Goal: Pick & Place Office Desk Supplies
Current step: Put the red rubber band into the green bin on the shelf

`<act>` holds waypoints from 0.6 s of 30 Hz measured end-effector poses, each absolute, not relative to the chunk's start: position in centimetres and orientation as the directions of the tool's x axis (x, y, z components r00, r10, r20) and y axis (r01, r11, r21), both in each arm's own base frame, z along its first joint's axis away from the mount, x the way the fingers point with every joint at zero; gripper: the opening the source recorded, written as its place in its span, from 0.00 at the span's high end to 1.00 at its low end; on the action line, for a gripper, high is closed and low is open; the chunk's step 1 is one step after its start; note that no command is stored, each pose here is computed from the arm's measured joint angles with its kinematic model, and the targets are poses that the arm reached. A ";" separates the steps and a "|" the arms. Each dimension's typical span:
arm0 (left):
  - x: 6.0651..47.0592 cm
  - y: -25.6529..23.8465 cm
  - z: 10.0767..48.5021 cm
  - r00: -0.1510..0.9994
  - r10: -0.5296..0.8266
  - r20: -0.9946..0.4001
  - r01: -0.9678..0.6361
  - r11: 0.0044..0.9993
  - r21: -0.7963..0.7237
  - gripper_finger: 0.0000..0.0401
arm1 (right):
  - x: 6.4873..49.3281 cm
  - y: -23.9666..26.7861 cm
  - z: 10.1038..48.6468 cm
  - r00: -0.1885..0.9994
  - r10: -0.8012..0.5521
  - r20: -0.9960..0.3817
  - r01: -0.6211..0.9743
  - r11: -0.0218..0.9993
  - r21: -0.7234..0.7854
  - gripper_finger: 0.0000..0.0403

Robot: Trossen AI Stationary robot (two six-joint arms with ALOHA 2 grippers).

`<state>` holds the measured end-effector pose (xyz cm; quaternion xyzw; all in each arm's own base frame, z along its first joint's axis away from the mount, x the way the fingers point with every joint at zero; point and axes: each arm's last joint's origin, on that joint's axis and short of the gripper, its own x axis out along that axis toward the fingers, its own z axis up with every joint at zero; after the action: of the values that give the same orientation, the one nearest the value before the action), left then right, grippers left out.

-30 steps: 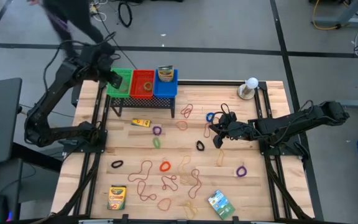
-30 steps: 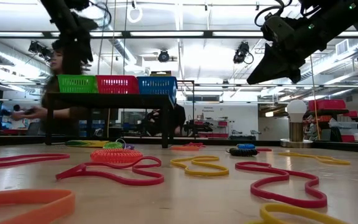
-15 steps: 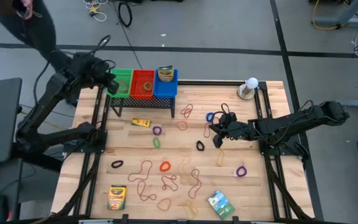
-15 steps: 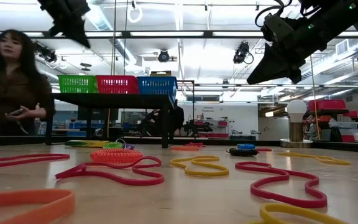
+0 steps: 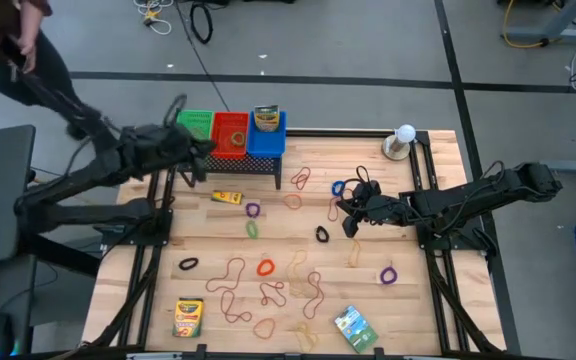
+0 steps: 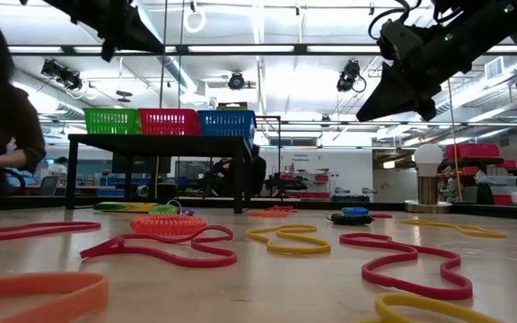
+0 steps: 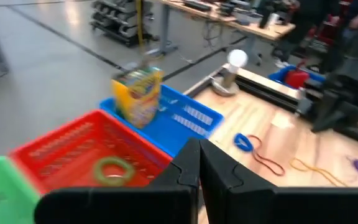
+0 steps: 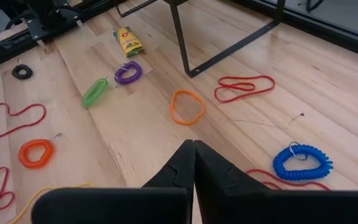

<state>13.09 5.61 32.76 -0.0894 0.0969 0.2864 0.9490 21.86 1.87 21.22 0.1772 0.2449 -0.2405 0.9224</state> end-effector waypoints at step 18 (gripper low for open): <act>16.8 0.1 21.6 0.915 0.330 -0.230 -0.377 0.905 -0.198 0.98 | 21.2 5.6 24.6 0.671 -0.219 -0.708 0.492 0.846 0.204 0.99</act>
<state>16.77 0.13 21.58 -0.1202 0.0961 0.1820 0.9712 21.18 5.60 24.61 0.1931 0.3534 -0.1991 0.8934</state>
